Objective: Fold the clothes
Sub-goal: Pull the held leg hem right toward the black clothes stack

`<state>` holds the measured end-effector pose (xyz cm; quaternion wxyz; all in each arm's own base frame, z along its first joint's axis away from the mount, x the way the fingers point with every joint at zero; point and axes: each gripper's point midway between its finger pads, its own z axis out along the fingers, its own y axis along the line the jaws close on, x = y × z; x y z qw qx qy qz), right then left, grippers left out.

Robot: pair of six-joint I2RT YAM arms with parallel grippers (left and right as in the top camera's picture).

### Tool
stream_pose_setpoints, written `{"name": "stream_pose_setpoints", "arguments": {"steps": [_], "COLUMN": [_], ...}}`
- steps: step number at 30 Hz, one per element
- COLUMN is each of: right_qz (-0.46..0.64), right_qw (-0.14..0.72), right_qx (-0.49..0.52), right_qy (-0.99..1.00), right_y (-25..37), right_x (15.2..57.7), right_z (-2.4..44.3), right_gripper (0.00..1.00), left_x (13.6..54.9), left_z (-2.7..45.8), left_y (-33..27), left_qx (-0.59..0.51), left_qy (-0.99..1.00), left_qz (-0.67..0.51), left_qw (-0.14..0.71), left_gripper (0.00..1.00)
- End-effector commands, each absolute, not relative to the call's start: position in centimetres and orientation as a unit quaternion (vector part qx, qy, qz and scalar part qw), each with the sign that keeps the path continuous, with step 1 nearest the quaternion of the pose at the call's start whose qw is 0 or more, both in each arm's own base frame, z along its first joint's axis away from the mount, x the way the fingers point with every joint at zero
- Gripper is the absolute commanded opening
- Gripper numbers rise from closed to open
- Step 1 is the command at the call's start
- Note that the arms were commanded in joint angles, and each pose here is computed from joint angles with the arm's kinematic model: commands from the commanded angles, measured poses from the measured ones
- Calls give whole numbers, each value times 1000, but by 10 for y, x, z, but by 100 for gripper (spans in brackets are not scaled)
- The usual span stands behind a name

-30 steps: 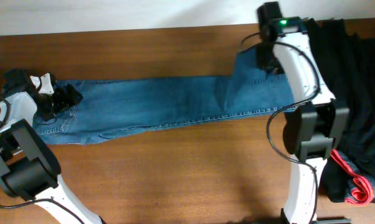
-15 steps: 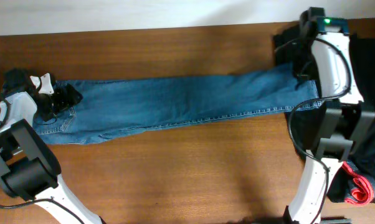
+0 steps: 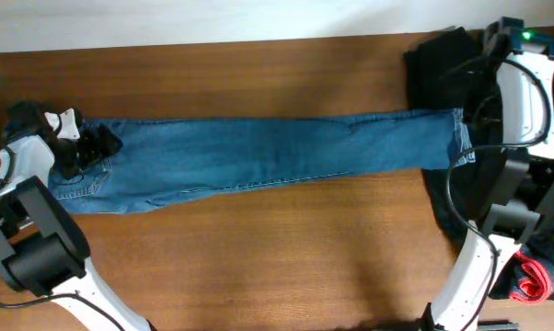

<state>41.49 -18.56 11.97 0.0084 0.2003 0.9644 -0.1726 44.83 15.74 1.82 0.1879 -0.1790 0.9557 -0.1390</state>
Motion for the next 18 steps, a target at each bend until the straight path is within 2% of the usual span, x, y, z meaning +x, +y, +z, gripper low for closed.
{"name": "stream_pose_setpoints", "arguments": {"steps": [1, 5, 6, 8, 11, 18], "right_qz": [-186, -179, -109, -24, 44, 91], "right_qw": [12, 14, 21, 33, 37, 11], "right_qx": [203, 201, 169, 149, 164, 150], "right_qy": [961, 963, 979, 988, 985, 984], "right_y": [-188, -187, -172, -155, -154, -166], "right_x": [414, 415, 423, 429, 429, 411], "right_z": [125, 124, 117, 112, 105, 71], "right_gripper": [60, 71, 76, 77, 77, 76], "left_x": [410, 409, 408, 407, 404, 399], "left_z": [-28, -28, -29, -29, -29, -30], "left_y": [166, 166, 165, 165, 163, 160], "left_qx": [-218, -218, -219, -219, -220, -222], "left_qy": [962, 962, 963, 963, 963, 963], "left_qz": [-121, -122, -122, -123, -125, -128], "left_qw": [108, 105, 104, 101, 95, 83], "left_gripper": [99, 99, 99, 99, 99, 99]}}
